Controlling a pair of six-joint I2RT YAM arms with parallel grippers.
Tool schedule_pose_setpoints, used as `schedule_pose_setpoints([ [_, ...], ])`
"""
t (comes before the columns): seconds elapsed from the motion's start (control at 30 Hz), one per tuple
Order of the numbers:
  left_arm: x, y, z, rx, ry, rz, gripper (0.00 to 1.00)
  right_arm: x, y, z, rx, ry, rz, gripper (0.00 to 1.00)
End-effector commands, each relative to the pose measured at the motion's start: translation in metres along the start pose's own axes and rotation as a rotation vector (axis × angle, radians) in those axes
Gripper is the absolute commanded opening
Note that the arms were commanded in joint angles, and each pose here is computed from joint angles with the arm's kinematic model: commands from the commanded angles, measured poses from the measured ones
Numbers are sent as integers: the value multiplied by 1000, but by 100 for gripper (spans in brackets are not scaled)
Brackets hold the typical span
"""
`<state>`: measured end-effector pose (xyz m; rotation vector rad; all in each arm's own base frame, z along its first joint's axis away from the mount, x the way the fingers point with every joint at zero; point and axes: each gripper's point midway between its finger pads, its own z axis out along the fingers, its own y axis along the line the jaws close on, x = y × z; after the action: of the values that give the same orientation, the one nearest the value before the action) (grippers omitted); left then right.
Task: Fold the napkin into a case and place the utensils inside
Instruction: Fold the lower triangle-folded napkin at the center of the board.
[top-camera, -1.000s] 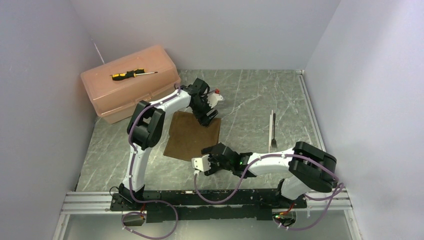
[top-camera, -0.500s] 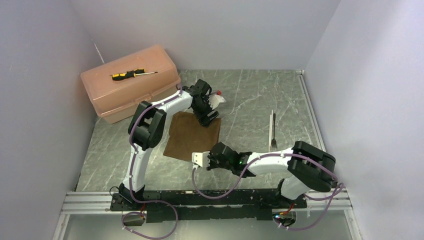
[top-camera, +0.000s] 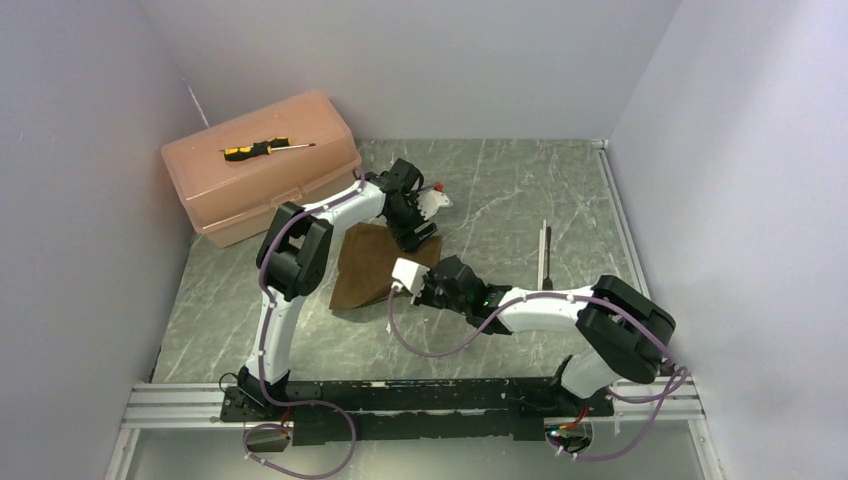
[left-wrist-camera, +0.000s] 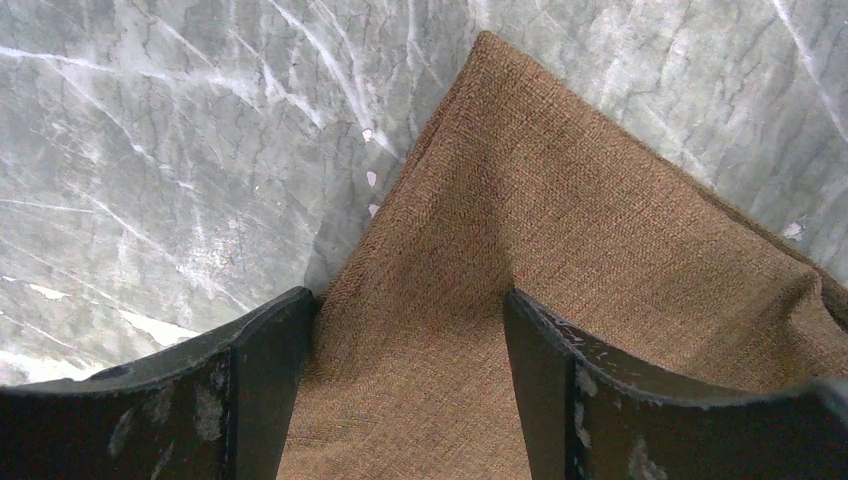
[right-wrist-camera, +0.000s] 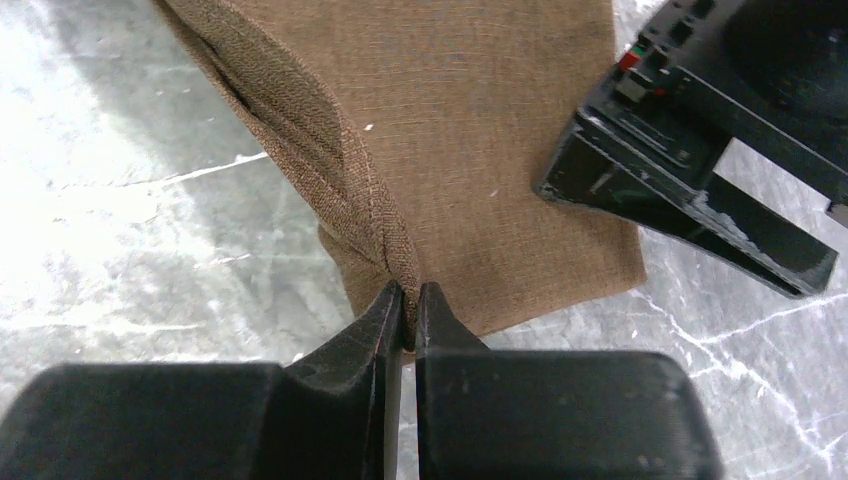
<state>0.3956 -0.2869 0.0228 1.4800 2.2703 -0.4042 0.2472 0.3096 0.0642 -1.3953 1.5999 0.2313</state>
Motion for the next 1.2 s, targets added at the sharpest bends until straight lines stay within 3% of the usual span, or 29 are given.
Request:
schedule_pose_setpoints([
  [0.0,29,-11,22,54,92,-11,75,-28,-20,9,22,-102,98,0],
  [0.43,24,-14,20,77,88,-31,72,-4,-52,25,77,-79,209,0],
  [0.73,4,-9,-1,79,19,-67,72,13,-57,35,108,-24,245,0],
  [0.9,-23,20,-39,23,-87,-135,90,21,-59,40,107,6,283,0],
  [1.17,-38,50,-132,-47,-229,-188,93,28,-62,43,105,17,374,0],
])
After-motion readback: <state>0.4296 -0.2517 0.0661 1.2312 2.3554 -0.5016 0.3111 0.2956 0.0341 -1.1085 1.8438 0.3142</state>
